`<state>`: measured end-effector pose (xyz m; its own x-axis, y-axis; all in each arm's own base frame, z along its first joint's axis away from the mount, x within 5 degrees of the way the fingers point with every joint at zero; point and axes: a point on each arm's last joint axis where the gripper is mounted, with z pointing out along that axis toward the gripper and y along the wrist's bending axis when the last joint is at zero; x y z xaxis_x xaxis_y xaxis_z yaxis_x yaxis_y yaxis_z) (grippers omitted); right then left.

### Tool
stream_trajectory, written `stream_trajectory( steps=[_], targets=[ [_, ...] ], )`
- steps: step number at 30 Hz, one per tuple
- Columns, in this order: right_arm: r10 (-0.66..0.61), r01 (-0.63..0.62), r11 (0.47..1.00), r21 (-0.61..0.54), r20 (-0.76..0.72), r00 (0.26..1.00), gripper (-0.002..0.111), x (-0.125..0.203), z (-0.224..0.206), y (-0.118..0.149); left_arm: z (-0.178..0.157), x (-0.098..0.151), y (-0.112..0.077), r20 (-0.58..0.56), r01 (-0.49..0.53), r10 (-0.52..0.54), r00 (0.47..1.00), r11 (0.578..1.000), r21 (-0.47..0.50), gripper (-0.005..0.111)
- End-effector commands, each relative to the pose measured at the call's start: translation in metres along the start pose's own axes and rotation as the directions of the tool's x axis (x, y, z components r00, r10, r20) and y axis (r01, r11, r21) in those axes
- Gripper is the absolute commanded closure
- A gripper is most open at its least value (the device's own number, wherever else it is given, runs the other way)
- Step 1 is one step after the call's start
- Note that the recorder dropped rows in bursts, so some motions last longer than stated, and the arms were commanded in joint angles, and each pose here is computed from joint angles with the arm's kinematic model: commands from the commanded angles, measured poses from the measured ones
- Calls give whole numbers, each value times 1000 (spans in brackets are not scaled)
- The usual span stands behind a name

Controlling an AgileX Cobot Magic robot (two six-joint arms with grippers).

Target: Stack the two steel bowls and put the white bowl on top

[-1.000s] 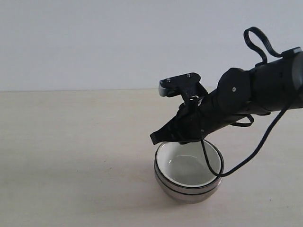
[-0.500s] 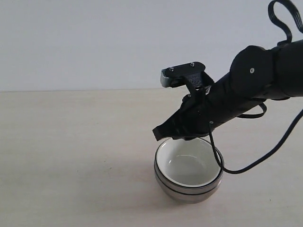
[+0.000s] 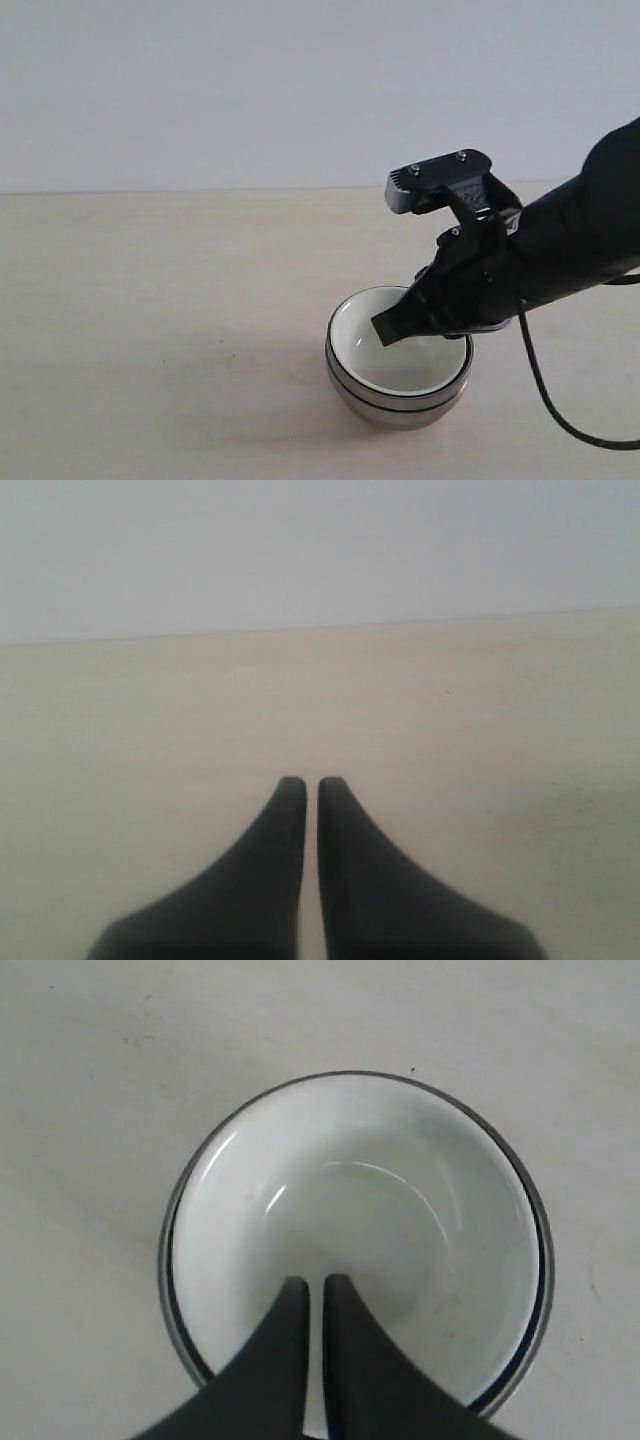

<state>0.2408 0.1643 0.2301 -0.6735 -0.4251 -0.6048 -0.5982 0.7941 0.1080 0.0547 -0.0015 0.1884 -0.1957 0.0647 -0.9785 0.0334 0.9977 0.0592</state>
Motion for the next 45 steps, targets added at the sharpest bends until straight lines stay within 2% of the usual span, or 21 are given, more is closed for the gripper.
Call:
stream_trajectory(
  steps=[1,5,10,16,18,19,22,25,28,31,32,35,40,42,45],
  targets=[
    [-53,55,998,-41,44,998,108,-1,-28,17,0,1,0,2,5,-5,1000,1000,-1,103],
    [-169,162,978,-135,-43,985,108,10,-32,44,0,1,0,2,5,-5,1000,1000,-1,103],
    [-384,342,905,-253,-143,912,108,27,-18,72,0,1,0,2,5,-5,1000,1000,-1,103],
    [-473,385,867,-316,-276,837,108,45,28,75,0,1,0,2,5,-5,1000,1000,-1,103],
    [-542,449,826,-341,-261,799,108,48,36,79,0,1,0,2,5,-5,1000,1000,-1,103],
    [-597,500,788,-360,-245,764,108,50,41,83,0,1,0,2,5,-5,1000,1000,-1,103],
    [-664,564,735,-377,-232,710,108,55,49,89,0,1,0,2,5,-5,1000,1000,-1,103],
    [-697,605,713,-355,-262,667,108,59,57,84,0,1,0,2,5,-5,1000,1000,-1,103],
    [-684,617,729,-296,-348,641,108,64,69,74,0,1,0,2,5,-5,1000,1000,-1,103],
    [-693,647,716,-262,-373,616,108,67,79,72,0,1,0,2,5,-5,1000,1000,-1,103],
    [-730,689,677,-258,-352,586,108,68,83,76,0,1,0,2,5,-5,1000,1000,-1,103],
    [-762,751,631,-196,-340,551,108,67,85,85,0,1,0,2,5,-5,1000,1000,-1,103],
    [-756,856,510,87,-429,494,108,59,78,92,0,1,0,2,5,-5,1000,1000,-1,103],
    [-769,857,509,78,-407,493,108,60,79,96,0,1,0,2,5,-5,1000,1000,-1,103],
    [-779,882,462,95,-432,455,108,59,81,92,0,1,0,2,5,-5,1000,1000,-1,103]
  ],
)
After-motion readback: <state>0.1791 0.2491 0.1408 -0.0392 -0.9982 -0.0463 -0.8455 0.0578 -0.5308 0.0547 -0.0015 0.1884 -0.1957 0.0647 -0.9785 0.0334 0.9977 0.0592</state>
